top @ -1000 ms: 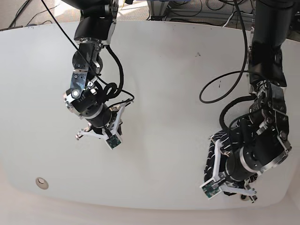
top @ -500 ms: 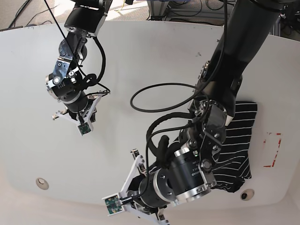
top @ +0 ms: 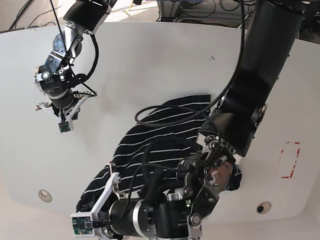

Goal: Layout the t-shirt on the table in an organized manner, then fold the t-shirt properly
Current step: 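Drag the bunched shirt across the table with the left gripper, then lower the right gripper and grasp the shirt edge near it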

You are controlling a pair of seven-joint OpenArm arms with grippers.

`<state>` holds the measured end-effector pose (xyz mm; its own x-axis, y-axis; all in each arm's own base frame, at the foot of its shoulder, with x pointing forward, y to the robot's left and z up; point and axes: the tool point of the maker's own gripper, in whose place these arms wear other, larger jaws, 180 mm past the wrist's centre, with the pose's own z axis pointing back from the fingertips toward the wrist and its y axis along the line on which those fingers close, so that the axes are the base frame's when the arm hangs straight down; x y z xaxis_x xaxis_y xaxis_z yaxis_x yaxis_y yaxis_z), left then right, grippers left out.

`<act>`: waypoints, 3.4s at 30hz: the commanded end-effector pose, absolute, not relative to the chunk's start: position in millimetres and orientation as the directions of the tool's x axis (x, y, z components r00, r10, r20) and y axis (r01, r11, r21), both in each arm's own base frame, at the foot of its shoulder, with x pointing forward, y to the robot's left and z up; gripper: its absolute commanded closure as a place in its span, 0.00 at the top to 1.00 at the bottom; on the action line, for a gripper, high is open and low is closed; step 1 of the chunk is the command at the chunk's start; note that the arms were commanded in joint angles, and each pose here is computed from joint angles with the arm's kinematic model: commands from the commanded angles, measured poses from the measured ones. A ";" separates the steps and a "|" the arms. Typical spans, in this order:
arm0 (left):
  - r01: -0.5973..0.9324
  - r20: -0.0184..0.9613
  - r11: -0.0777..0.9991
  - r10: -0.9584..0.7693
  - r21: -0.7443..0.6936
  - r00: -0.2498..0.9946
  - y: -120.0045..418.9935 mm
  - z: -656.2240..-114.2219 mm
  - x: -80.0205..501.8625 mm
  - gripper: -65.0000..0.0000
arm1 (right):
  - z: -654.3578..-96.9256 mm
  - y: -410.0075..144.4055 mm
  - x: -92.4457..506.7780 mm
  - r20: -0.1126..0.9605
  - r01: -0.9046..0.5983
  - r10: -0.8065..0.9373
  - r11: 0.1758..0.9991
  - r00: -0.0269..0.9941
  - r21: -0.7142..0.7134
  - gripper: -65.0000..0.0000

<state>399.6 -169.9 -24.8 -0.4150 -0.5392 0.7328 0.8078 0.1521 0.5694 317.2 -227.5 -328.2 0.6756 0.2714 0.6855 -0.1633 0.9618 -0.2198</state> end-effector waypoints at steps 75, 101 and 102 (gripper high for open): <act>0.358 0.633 0.879 -0.476 0.316 0.610 346.9 -205.0 309.2 0.00 | -313.3 -64.7 433.3 0.830 -0.492 0.274 0.871 0.486 0.000 0.40; 0.286 0.591 0.888 -0.453 0.359 0.667 385.0 -198.0 282.8 0.00 | -362.0 -8.0 474.7 0.860 -0.483 -0.031 0.817 0.510 0.316 0.40; 0.286 0.591 0.888 -0.453 0.359 0.667 385.0 -198.0 282.8 0.00 | -362.1 -13.1 476.8 0.862 -0.470 -0.037 0.826 0.505 0.311 0.40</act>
<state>277.3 381.6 -215.7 0.6967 -0.4300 0.5742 0.2915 0.9011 0.3211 454.9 -3.0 -388.9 0.5730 -0.0027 0.8195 -0.4740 0.8147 0.3341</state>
